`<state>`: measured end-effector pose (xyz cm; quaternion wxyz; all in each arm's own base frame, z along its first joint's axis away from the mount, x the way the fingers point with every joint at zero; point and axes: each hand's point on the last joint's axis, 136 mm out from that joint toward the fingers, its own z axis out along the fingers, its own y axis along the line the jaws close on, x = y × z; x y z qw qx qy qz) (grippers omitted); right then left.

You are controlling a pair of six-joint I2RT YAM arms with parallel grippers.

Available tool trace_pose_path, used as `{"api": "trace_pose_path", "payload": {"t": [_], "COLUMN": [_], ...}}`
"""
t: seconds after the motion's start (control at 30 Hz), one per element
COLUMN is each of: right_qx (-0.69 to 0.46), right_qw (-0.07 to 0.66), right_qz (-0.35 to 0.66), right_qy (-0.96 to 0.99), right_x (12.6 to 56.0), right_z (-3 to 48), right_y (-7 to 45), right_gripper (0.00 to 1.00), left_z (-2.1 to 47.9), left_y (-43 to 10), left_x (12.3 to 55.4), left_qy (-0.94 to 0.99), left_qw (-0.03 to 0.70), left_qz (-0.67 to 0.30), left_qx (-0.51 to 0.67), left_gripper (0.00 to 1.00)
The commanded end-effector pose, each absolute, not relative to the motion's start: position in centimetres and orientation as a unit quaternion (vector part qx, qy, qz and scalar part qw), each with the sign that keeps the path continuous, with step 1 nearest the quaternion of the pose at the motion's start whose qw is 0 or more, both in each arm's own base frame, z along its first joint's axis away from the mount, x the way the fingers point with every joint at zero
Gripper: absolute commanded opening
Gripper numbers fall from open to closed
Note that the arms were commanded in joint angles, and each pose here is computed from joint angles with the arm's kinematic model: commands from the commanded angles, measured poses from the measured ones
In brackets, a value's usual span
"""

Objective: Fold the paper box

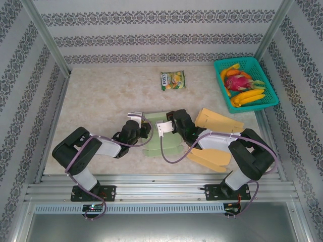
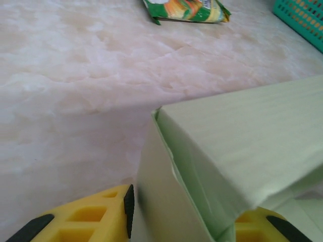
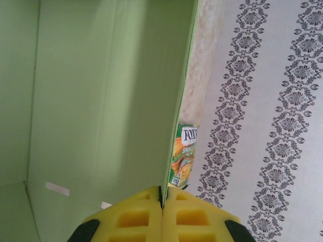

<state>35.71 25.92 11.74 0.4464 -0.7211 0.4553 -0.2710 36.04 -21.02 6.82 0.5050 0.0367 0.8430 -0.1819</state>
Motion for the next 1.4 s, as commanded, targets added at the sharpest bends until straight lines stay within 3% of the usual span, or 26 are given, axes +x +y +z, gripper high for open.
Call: {"api": "trace_pose_path", "payload": {"t": [0.0,0.2,0.43,0.8,0.97,1.2,1.37], "right_qx": [-0.741,-0.736,-0.732,-0.731,-0.730,-0.728,-0.723], "right_qw": [0.417,0.406,0.400,0.397,0.394,0.388,0.389], "right_qz": [-0.262,-0.272,-0.275,-0.270,-0.268,-0.263,-0.246], "right_qy": [0.457,0.469,0.479,0.485,0.489,0.500,0.515], "right_x": [34.9,35.3,35.6,35.6,35.6,35.9,35.8], "right_z": [9.9,9.6,9.6,9.5,9.5,9.0,9.0], "right_y": [25.8,25.4,24.7,24.8,24.6,24.6,24.6], "right_gripper": [0.00,0.00,0.00,0.00,0.00,0.00,0.00], "left_z": [6.8,5.6,4.3,3.9,3.1,4.5,6.2], "left_y": [-19.3,-15.7,-13.5,-10.5,-10.1,-14.9,-16.6], "left_x": [37.4,37.7,37.4,36.8,37.0,37.9,37.7], "left_qy": [0.840,0.845,0.844,0.837,0.843,0.859,0.854], "left_qw": [0.529,0.529,0.521,0.496,0.488,0.502,0.513], "left_qz": [-0.121,0.019,0.081,0.177,0.164,0.014,-0.036], "left_qx": [-0.003,-0.074,-0.100,-0.146,-0.157,-0.096,-0.072], "left_gripper": [0.34,0.20,0.14,0.18,0.19,0.31,0.39]}}
